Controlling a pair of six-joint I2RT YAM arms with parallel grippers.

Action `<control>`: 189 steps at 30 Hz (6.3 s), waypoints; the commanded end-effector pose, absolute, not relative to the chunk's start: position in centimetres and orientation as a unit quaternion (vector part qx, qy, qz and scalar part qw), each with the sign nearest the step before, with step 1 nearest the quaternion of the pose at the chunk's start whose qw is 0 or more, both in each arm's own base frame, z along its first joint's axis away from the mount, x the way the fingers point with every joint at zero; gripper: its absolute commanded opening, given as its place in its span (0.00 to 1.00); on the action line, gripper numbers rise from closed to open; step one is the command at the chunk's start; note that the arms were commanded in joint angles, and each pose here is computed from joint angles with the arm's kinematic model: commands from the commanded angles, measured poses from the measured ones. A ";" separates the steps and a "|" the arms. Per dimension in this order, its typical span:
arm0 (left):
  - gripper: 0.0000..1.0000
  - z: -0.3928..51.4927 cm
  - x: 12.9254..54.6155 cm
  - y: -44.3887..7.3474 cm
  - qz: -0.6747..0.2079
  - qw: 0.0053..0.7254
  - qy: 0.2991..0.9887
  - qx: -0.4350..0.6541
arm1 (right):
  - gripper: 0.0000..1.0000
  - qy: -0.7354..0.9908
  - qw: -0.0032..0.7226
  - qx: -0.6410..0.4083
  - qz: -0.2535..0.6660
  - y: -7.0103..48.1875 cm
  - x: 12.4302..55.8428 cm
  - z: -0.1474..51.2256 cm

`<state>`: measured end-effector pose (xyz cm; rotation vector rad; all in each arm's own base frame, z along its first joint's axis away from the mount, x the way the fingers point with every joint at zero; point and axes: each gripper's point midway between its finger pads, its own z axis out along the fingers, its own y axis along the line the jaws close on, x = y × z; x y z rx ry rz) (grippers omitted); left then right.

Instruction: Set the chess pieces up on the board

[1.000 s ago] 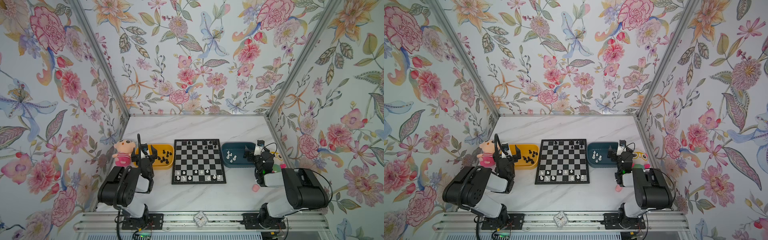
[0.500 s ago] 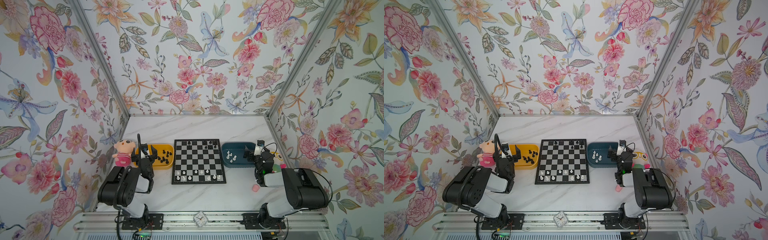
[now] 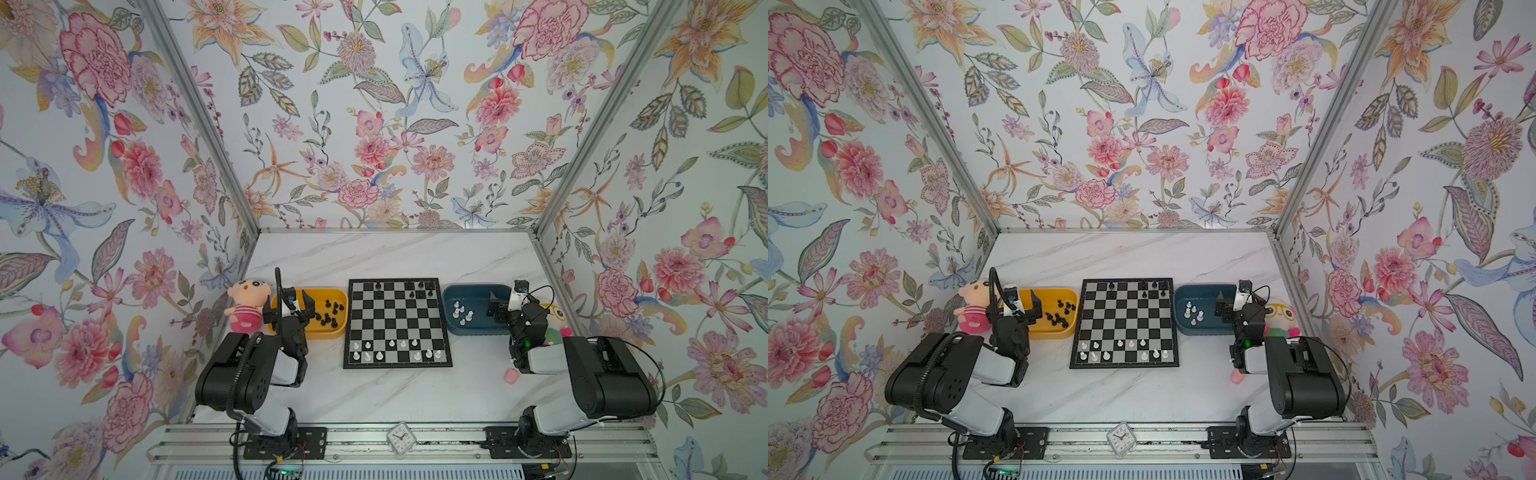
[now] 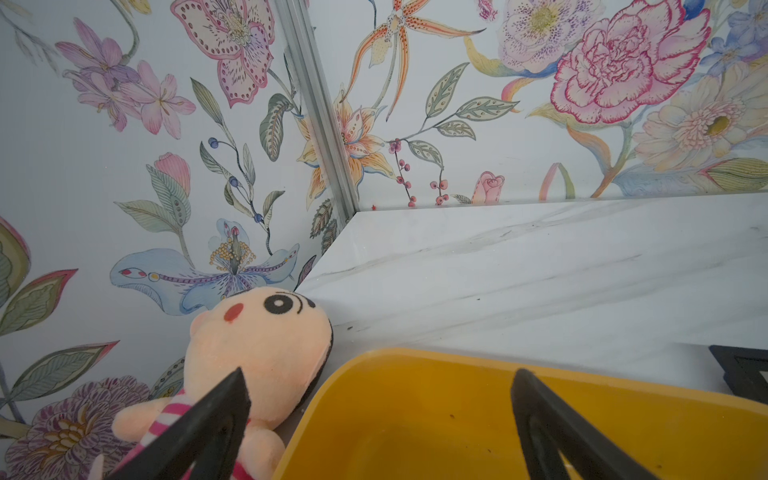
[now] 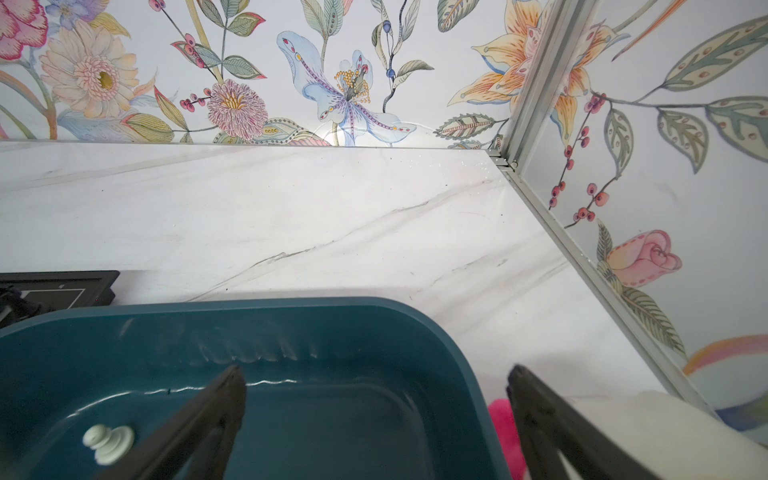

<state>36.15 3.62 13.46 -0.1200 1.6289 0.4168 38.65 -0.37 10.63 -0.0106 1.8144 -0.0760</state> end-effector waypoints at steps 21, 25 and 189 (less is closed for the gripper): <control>0.98 21.7 36.7 2.0 0.123 0.693 0.710 -0.041 | 0.87 0.824 0.564 -0.007 -0.043 2.0 37.2 18.2; 0.95 24.7 38.1 0.5 0.075 0.699 0.710 -0.034 | 0.82 0.854 0.520 -0.019 -0.017 3.8 35.8 20.4; 0.96 31.5 58.5 -10.3 -0.049 0.761 0.643 0.076 | 0.00 0.996 0.087 0.024 0.024 12.3 33.0 6.4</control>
